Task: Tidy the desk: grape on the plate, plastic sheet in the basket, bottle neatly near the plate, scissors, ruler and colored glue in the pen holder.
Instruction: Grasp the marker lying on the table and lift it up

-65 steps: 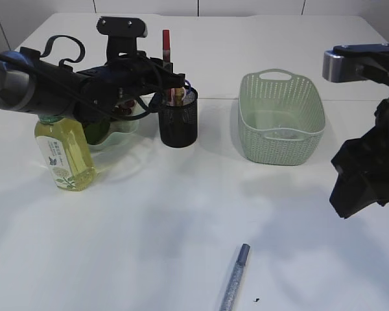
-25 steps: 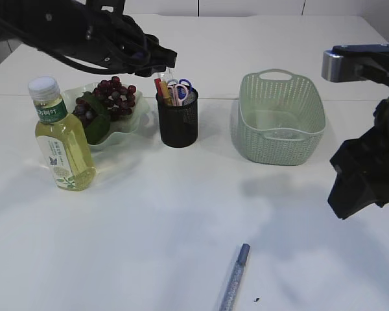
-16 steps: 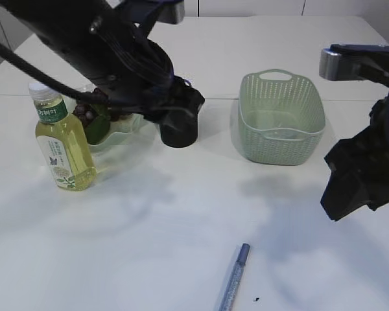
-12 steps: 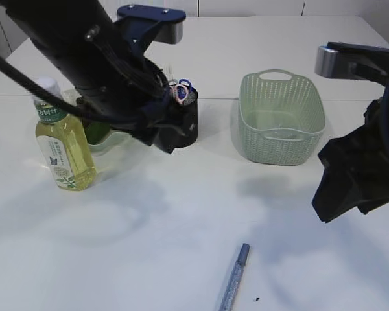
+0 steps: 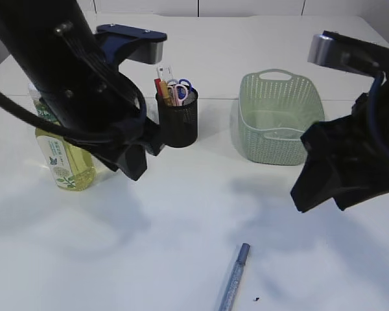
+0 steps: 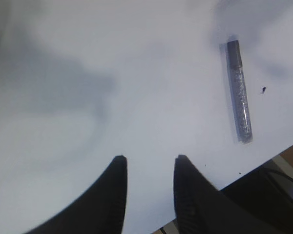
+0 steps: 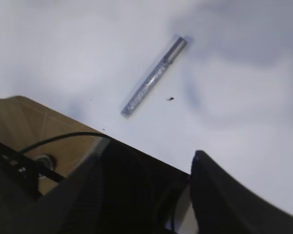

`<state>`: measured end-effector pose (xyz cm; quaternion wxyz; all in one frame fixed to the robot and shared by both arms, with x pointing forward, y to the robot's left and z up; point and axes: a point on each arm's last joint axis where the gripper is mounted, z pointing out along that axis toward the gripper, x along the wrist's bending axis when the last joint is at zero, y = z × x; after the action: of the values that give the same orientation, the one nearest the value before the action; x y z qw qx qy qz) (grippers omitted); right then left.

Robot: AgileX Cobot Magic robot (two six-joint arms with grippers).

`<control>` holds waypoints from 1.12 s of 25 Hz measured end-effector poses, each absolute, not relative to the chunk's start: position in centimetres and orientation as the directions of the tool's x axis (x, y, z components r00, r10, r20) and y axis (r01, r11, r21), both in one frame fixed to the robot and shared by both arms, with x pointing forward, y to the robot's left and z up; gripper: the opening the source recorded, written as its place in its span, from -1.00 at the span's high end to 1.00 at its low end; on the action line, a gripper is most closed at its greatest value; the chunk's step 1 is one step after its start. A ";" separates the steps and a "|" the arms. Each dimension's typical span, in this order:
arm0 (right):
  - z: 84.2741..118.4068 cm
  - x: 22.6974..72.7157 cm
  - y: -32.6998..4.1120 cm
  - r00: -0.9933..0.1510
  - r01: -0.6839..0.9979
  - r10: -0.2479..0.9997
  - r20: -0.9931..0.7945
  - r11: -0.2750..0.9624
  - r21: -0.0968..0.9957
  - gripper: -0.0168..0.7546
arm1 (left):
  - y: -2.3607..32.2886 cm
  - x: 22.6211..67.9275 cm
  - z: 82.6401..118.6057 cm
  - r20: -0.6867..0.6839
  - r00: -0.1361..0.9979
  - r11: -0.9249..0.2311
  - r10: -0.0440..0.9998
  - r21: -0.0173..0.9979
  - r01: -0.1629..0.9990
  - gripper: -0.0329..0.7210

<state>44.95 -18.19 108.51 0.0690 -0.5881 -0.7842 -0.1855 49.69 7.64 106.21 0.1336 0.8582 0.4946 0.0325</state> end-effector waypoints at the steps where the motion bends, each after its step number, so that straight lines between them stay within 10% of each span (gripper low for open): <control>1: 108.5 45.1 -18.0 -0.283 0.952 0.896 0.343 0.218 0.215 -0.21 | 7.8 49.4 106.6 -0.077 0.509 -0.475 0.857 0.263 0.840 0.27; 28: 95.1 50.4 -11.0 0.350 0.936 0.923 0.158 -0.349 -0.035 -0.21 | 17.3 39.8 120.2 -0.030 0.532 -0.407 0.846 0.607 0.682 0.27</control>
<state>50.41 -11.03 95.14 0.0594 -0.8195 -0.5673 -0.0553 39.78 17.30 120.23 0.2874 0.8267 0.4623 0.1426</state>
